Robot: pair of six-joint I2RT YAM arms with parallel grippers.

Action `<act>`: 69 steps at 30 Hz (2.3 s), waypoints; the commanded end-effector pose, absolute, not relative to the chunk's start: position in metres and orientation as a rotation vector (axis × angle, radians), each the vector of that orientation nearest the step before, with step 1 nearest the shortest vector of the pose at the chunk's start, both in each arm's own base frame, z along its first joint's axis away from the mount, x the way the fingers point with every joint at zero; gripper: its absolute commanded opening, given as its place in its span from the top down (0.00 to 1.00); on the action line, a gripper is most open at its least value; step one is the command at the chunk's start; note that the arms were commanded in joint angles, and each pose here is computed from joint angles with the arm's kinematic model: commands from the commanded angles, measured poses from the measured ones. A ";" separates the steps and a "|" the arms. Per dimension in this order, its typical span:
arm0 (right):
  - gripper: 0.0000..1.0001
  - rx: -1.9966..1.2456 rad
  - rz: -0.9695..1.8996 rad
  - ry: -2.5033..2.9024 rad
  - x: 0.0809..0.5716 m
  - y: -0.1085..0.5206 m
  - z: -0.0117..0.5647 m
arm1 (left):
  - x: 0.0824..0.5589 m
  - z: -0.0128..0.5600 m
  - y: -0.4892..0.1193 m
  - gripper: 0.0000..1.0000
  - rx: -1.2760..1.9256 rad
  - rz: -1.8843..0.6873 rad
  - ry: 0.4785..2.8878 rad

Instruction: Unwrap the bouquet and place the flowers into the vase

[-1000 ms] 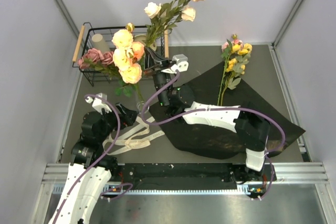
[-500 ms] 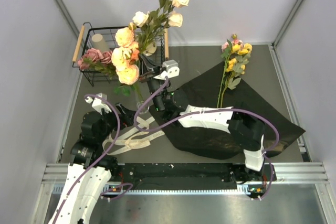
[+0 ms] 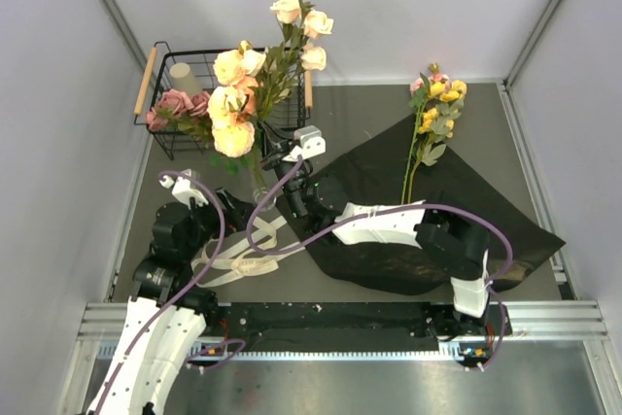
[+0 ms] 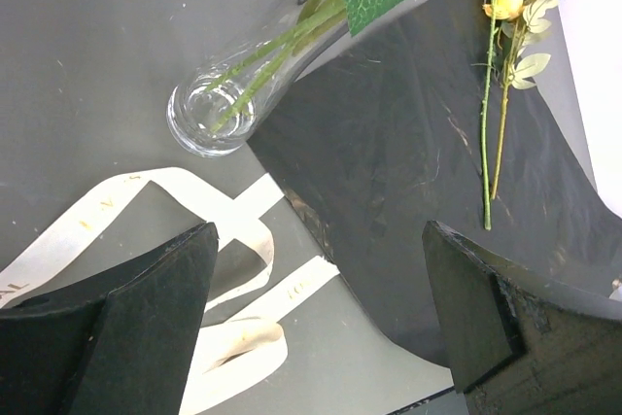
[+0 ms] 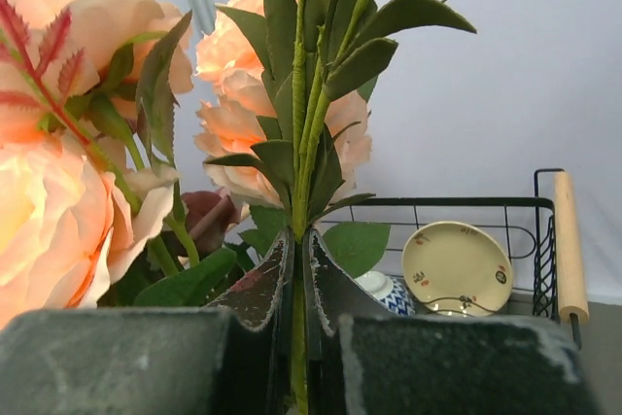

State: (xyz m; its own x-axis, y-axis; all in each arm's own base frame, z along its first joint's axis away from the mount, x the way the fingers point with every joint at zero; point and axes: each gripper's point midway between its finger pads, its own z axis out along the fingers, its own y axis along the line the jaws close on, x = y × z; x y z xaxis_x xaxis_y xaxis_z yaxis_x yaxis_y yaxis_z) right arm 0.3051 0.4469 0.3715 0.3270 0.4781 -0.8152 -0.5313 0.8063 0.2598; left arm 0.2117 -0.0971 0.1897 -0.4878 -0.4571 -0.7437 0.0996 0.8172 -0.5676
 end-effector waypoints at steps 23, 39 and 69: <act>1.00 -0.027 0.756 0.973 0.274 0.447 0.349 | 0.248 0.167 -0.099 0.13 -0.258 -0.649 1.947; 1.00 -0.117 0.659 1.059 0.283 0.465 0.298 | 0.250 0.161 -0.098 0.12 -0.264 -0.633 1.957; 0.49 -0.161 0.597 1.188 0.287 0.459 0.284 | 0.251 0.166 -0.100 0.12 -0.248 -0.644 1.949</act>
State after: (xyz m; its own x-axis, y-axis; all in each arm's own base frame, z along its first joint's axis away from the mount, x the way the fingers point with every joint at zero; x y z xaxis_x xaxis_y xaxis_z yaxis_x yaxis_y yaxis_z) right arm 0.2984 0.4728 0.2401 0.2347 0.2481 -0.9399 -0.5123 0.8533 0.0973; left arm 0.2446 -0.0978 0.1496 -0.5020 -0.4451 -0.7416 0.0605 0.8373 -0.5434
